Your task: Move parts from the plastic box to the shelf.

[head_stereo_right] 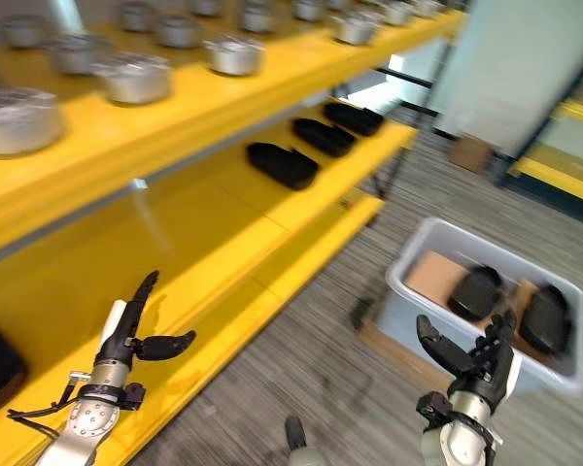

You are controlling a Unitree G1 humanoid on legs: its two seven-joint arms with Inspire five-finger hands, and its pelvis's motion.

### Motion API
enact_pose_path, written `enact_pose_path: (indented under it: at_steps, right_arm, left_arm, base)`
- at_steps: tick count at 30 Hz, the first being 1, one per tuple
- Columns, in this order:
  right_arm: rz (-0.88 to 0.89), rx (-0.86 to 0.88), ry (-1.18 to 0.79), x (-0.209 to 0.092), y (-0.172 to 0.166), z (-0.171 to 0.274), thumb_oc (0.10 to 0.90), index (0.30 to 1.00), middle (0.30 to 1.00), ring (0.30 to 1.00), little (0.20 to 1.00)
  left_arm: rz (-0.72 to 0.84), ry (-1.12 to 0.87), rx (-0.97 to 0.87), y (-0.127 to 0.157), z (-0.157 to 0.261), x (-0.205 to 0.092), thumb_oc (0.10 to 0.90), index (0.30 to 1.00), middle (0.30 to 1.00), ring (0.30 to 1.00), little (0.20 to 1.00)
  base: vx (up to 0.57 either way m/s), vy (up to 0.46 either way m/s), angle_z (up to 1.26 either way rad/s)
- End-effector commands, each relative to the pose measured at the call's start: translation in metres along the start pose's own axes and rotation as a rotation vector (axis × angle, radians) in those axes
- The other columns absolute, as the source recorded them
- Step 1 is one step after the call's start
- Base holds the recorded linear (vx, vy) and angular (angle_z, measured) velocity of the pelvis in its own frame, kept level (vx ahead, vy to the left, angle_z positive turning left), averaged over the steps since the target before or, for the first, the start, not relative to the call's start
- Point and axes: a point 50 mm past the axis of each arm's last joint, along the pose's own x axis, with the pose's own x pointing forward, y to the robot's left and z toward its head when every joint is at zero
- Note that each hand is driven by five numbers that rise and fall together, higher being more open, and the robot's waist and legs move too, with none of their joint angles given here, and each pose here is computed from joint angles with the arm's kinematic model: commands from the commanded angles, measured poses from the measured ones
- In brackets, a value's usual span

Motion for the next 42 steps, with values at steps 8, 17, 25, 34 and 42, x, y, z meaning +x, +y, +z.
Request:
enact_pose_path:
  at_steps: [8,17,25,34,42]
  right_arm:
    - [0.168,0.044,-0.287,0.052,0.044,0.069,0.900,1.000,1.000,1.000,1.000]
    - [0.082,0.013,-0.276,0.047,0.041,0.056,0.900,1.000,1.000,1.000,1.000]
    - [-0.114,0.006,-0.247,0.020,0.003,0.039,0.900,1.000,1.000,1.000,1.000]
    - [0.008,0.055,-0.243,0.027,0.019,0.043,0.900,1.000,1.000,1.000,1.000]
    - [0.171,0.081,-0.263,0.033,0.057,0.054,0.900,1.000,1.000,1.000,1.000]
  left_arm:
    - [0.401,-0.154,-0.087,0.059,0.030,0.011,0.900,1.000,1.000,1.000,1.000]
    - [0.283,-0.153,-0.085,0.039,0.029,0.023,0.900,1.000,1.000,1.000,1.000]
    - [0.118,-0.238,-0.065,0.022,0.056,0.044,0.900,1.000,1.000,1.000,1.000]
    - [0.131,-0.200,-0.089,0.026,0.044,0.030,0.900,1.000,1.000,1.000,1.000]
    - [0.147,-0.242,-0.163,0.023,0.052,0.025,0.900,1.000,1.000,1.000,1.000]
  base:
    - [-0.09,-0.052,-1.40]
    - [0.07,-0.193,0.19]
    - [-0.01,-0.111,1.49]
    - [-0.08,-0.106,-0.31]
    - [-0.09,-0.180,-0.48]
